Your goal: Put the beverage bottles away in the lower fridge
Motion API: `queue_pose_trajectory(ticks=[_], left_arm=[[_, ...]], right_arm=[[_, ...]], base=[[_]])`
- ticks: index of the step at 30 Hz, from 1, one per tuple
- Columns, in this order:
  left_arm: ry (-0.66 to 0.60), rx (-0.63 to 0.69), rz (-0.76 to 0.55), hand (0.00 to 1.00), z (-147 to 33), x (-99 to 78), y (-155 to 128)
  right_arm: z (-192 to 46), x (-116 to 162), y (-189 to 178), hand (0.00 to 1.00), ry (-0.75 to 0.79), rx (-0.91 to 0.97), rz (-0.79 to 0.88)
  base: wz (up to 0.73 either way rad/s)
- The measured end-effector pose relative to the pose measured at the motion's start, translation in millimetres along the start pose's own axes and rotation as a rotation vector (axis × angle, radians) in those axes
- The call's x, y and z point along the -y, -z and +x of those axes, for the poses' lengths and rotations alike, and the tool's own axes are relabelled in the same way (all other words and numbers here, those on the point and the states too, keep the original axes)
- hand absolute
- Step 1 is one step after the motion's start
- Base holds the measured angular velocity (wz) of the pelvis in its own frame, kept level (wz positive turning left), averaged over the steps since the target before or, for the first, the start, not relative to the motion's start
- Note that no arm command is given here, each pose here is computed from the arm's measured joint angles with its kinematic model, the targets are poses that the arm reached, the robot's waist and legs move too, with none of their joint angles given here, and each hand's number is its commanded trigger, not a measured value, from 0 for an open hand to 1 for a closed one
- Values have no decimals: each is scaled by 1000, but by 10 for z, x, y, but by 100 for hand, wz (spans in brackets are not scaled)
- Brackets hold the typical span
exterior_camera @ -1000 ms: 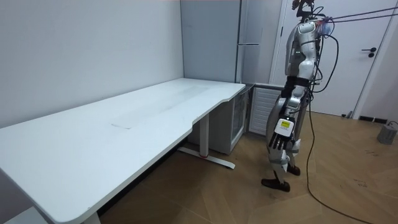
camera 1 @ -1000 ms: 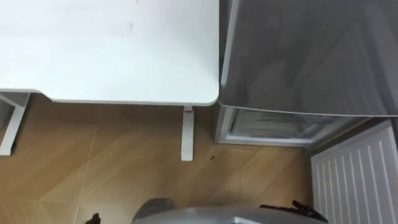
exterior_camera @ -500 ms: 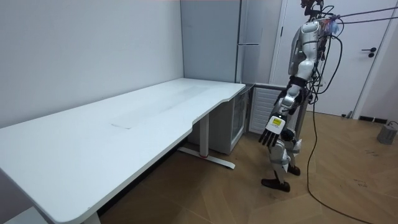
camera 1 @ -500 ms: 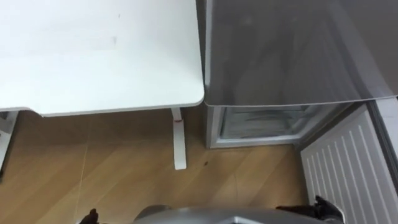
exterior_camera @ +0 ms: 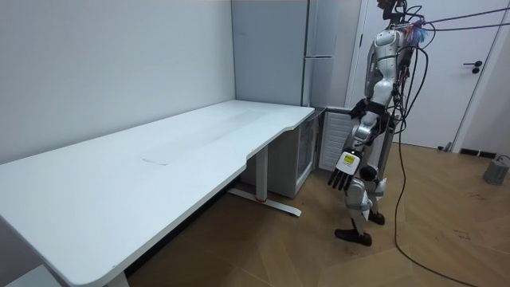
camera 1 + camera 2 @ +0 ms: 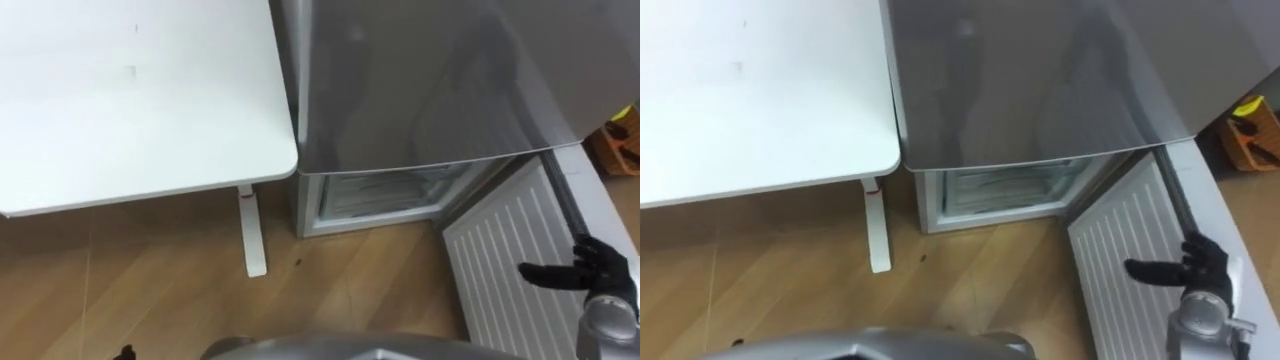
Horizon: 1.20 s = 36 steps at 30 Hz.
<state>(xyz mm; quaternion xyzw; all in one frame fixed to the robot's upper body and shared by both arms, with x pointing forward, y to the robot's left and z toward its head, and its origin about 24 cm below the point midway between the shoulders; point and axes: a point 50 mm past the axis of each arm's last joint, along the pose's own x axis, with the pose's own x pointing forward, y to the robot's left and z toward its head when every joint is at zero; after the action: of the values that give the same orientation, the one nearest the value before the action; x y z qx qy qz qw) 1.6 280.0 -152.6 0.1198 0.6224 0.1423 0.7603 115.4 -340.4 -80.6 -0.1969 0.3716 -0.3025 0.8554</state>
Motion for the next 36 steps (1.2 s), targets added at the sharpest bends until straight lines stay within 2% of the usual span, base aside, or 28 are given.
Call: queue_pose_trajectory(ticks=[4, 9, 16, 24, 33, 36], left_arm=[[-30, -4, -46, 0, -2, -69, 14], [-45, 8, -8, 0, -5, -94, -5], [-37, -6, 6, 0, -7, -57, 15], [-25, 12, 4, 0, -4, -55, -42], [2, 30, 0, 0, 3, -58, -119], [6, 12, -20, 0, 1, -93, -89]], right_arm=[[37, 171, -200, 0, 99, 88, -36], [47, 476, -511, 0, 267, 217, -20], [40, 618, -530, 0, 376, 222, 19], [55, 625, -486, 0, 325, 189, 88], [99, 517, 142, 0, 136, -127, 303], [137, 571, 117, 0, 106, -124, 370]], base=[[-11], [-1], [-4], [-11], [0], [-1]])
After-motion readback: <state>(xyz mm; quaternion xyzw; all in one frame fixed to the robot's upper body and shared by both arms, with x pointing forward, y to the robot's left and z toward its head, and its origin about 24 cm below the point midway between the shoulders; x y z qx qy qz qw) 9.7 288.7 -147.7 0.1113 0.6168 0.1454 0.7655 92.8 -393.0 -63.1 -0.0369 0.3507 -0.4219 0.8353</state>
